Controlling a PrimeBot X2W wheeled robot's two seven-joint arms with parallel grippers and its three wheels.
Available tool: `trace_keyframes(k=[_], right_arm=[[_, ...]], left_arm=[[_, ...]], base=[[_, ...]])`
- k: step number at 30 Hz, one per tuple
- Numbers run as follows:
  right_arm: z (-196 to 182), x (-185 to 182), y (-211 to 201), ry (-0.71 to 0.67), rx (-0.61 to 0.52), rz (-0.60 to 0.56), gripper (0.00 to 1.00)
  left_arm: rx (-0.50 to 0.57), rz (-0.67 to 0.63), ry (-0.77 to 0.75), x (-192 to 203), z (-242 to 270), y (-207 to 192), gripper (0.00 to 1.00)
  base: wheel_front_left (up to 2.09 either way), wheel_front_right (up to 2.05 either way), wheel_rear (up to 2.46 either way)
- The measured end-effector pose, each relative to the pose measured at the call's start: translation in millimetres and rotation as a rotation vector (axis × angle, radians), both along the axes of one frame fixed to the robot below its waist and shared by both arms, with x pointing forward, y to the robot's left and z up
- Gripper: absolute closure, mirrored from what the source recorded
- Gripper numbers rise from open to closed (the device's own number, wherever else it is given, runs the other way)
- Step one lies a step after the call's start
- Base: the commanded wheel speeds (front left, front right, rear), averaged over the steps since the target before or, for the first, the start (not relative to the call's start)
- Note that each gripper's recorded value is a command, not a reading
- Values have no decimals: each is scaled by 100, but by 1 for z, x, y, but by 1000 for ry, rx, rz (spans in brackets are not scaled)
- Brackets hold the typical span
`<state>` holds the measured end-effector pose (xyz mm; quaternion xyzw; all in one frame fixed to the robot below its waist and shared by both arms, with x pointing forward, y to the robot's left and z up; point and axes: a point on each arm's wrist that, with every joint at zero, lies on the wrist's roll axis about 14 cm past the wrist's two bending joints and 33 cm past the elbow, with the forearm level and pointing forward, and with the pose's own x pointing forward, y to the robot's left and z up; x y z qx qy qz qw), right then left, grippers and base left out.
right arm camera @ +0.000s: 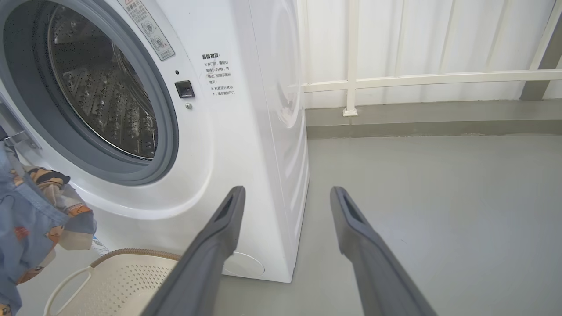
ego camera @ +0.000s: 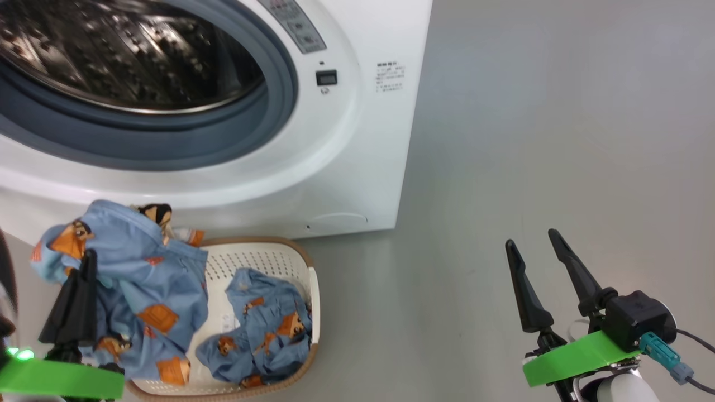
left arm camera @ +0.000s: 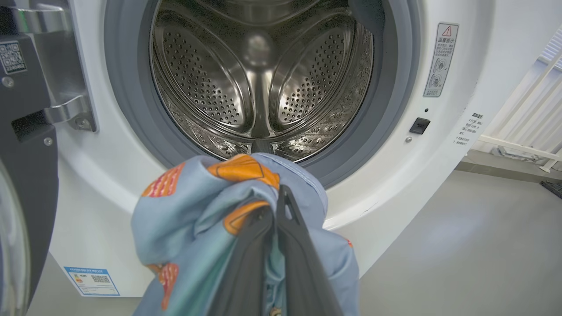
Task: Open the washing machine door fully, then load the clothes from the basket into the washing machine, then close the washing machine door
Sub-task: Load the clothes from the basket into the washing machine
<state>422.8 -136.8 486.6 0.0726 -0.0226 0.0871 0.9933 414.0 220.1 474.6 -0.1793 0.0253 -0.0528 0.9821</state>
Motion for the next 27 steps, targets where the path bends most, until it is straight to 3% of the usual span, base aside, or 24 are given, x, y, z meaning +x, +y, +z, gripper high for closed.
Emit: trace_keyframes(k=[12, 27], right_arm=[[25, -22, 3, -57, -2, 10, 0], [36, -39, -4, -83, -6, -10, 0]], left_arm=[[112, 35, -95, -43, 30, 4, 100], [137, 77, -121, -68, 36, 6, 100]], base=[[0, 0, 0], [0, 0, 0]])
